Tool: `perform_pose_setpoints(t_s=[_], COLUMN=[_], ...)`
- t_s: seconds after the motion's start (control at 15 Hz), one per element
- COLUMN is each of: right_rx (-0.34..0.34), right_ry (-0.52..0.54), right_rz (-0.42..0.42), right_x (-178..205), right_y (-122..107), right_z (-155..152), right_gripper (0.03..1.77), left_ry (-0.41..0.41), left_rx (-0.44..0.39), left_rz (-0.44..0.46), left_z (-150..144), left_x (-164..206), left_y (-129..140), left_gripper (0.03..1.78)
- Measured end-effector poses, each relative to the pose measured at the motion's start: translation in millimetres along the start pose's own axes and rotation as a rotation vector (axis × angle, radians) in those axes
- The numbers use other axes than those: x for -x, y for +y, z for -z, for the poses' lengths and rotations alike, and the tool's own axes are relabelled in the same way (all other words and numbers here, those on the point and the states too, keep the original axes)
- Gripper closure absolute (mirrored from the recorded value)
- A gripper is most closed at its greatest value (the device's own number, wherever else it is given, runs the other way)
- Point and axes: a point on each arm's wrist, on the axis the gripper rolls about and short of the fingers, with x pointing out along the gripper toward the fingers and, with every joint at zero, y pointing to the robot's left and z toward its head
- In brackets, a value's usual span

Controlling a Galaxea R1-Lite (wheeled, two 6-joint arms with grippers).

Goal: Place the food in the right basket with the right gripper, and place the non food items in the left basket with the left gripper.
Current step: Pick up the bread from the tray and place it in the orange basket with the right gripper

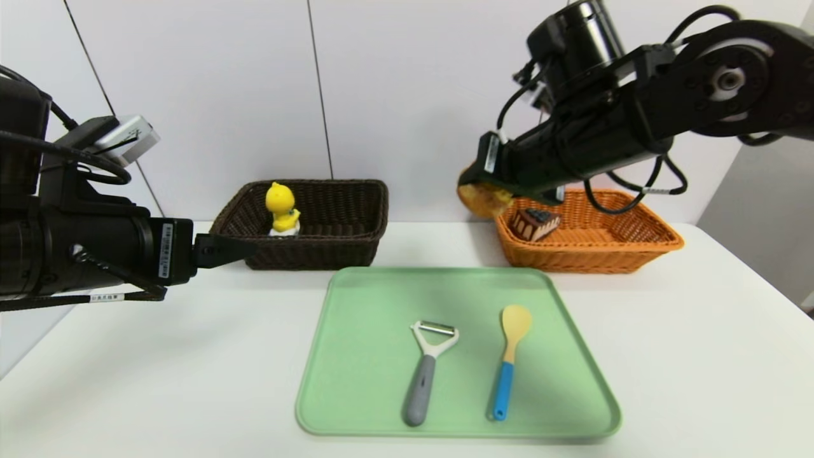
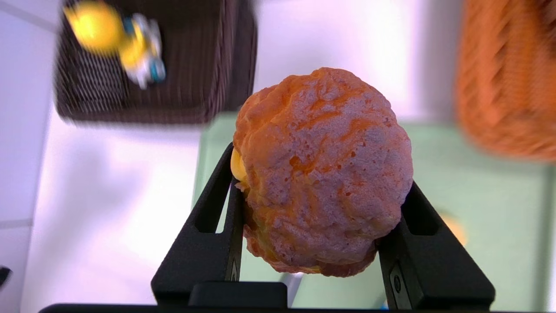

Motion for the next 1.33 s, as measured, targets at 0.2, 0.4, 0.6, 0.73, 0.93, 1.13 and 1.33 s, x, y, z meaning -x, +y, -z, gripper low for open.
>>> perform_pose_setpoints(t_s=[0.2, 0.4, 0.6, 0.73, 0.93, 1.13, 1.33], right_rx=[-0.011, -0.043, -0.071, -0.075, -0.085, -0.083, -0.073], right_ry=[-0.135, -0.182, -0.144, -0.101, -0.021, 0.024, 0.044], right_rz=[0.057, 0.182, 0.317, 0.379, 0.442, 0.473, 0.496], right_x=[13.4, 12.9, -10.0, -30.8, -68.2, -96.1, -108.7], right_y=[-37.5, -88.6, -145.0, -175.6, -209.9, -229.1, -236.0], right_z=[-33.3, -55.4, -62.7, -61.3, -50.1, -39.5, -33.4], right_gripper=[0.96, 0.96, 0.96, 0.96, 0.96, 0.93, 0.65], left_ry=[-0.023, -0.021, -0.020, -0.020, -0.018, -0.017, -0.016], left_rx=[0.006, -0.003, -0.009, -0.010, -0.011, -0.010, -0.010], left_rz=[0.017, 0.048, 0.062, 0.064, 0.063, 0.063, 0.062], left_z=[0.4, 0.3, -0.1, -0.4, -0.4, -0.4, -0.2], left_x=[0.5, 1.3, 0.9, 0.5, -0.3, -0.4, -0.7], left_y=[-0.5, -4.7, -7.6, -8.0, -8.3, -8.1, -8.1], left_gripper=[0.12, 0.12, 0.12, 0.12, 0.12, 0.12, 0.12])
